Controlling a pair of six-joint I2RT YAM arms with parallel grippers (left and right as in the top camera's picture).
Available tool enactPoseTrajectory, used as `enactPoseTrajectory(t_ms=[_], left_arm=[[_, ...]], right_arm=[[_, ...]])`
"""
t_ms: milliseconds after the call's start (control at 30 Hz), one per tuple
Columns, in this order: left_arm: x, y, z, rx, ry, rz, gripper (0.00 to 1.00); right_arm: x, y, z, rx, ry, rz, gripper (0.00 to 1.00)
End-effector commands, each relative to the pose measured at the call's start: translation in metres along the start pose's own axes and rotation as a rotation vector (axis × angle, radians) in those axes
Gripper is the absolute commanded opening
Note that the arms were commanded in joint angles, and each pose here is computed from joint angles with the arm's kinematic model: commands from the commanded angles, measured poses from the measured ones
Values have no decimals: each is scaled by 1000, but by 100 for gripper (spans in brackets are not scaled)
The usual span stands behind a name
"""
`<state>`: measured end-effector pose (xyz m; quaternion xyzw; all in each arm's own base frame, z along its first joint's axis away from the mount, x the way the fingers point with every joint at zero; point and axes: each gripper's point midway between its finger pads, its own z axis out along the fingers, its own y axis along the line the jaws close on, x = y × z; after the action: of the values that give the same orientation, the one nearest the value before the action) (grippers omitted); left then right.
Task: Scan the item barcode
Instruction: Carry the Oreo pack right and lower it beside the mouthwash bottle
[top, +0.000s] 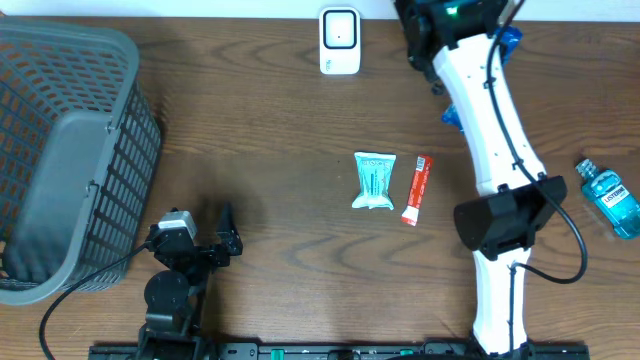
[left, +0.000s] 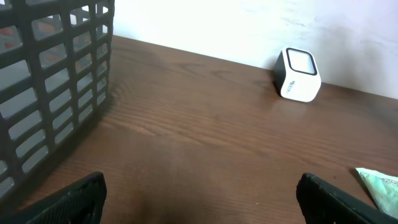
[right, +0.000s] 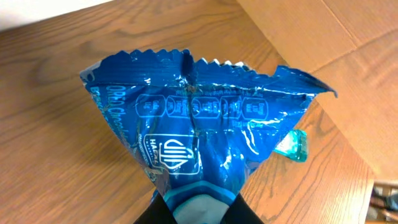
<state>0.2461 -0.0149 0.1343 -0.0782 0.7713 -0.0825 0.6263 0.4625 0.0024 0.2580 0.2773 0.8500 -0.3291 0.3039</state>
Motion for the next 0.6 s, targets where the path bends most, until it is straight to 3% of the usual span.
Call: enactPoseTrajectory(t_ms=[0,567], left_arm=[[18,6,2,-20,41,-1,97],[18,6,2,-20,41,-1,98]], right_arm=[[-14,-22,14,69,-26,64,1],[-30,-75,76,184,37,193,1]])
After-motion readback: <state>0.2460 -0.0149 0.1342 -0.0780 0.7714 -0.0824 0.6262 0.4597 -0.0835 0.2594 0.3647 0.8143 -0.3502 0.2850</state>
